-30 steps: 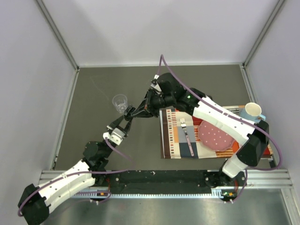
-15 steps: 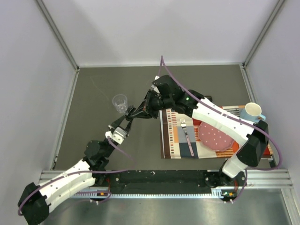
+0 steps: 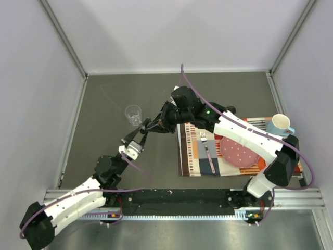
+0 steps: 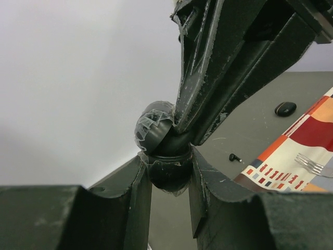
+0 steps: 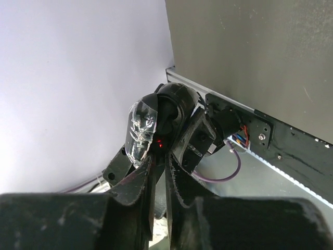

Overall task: Insert the wireless bluetooth earbuds into the charging case
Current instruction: Place the earbud in the charging case.

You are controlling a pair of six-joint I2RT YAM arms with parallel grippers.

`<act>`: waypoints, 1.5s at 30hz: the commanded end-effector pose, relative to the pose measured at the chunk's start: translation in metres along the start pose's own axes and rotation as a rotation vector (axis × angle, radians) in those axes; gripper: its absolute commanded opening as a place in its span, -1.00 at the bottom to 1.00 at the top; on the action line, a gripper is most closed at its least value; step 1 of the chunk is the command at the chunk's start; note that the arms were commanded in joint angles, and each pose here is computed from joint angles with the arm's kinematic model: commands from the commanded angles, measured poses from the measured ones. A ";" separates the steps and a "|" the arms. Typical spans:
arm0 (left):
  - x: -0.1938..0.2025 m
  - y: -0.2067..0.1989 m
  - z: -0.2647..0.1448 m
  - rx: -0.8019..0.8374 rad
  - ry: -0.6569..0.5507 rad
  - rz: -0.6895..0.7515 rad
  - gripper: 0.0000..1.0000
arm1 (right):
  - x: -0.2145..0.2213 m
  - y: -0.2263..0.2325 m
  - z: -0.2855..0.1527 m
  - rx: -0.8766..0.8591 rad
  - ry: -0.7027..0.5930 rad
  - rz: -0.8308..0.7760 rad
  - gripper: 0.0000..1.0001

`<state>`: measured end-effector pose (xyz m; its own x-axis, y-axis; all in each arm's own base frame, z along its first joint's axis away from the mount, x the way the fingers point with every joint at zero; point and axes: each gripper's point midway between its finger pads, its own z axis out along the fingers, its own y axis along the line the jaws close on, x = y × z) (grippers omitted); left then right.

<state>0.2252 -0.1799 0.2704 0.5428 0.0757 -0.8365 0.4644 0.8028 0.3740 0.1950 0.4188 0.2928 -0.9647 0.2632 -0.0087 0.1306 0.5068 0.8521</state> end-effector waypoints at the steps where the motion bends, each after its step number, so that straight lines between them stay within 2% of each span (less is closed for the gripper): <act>1: -0.046 0.023 0.008 -0.079 -0.153 0.002 -1.00 | -0.005 -0.004 -0.007 0.021 -0.052 0.002 -0.50; 4: -0.046 0.022 0.007 -0.075 -0.155 -0.004 -1.00 | -0.004 -0.002 -0.007 0.017 -0.048 -0.006 -0.25; 6: -0.046 0.021 0.007 -0.071 -0.155 -0.008 -1.00 | -0.005 0.001 -0.008 0.010 -0.051 -0.015 -0.15; 14: -0.042 0.017 0.003 -0.056 -0.144 -0.034 -1.00 | -0.010 0.026 -0.023 -0.053 -0.086 -0.113 -0.14; 18: -0.038 0.013 0.001 -0.043 -0.133 -0.052 -1.00 | -0.011 0.039 -0.031 -0.086 -0.102 -0.161 -0.06; 31: -0.034 0.005 -0.001 -0.019 -0.129 -0.129 -1.00 | -0.006 0.051 -0.035 -0.128 -0.080 -0.253 -0.02; 41: -0.041 -0.004 -0.007 0.012 -0.159 -0.296 -1.00 | 0.000 0.061 -0.051 -0.196 -0.084 -0.403 -0.02; 45: -0.057 -0.018 -0.009 0.103 -0.206 -0.359 -1.00 | 0.002 0.061 -0.050 -0.206 -0.066 -0.474 -0.01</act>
<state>0.2019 -0.1845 0.2872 0.4723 -0.1921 -0.8602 0.6123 0.7735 0.1635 0.1975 0.4103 0.3267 -0.9392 0.1309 -0.3175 -0.2108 0.5100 0.8339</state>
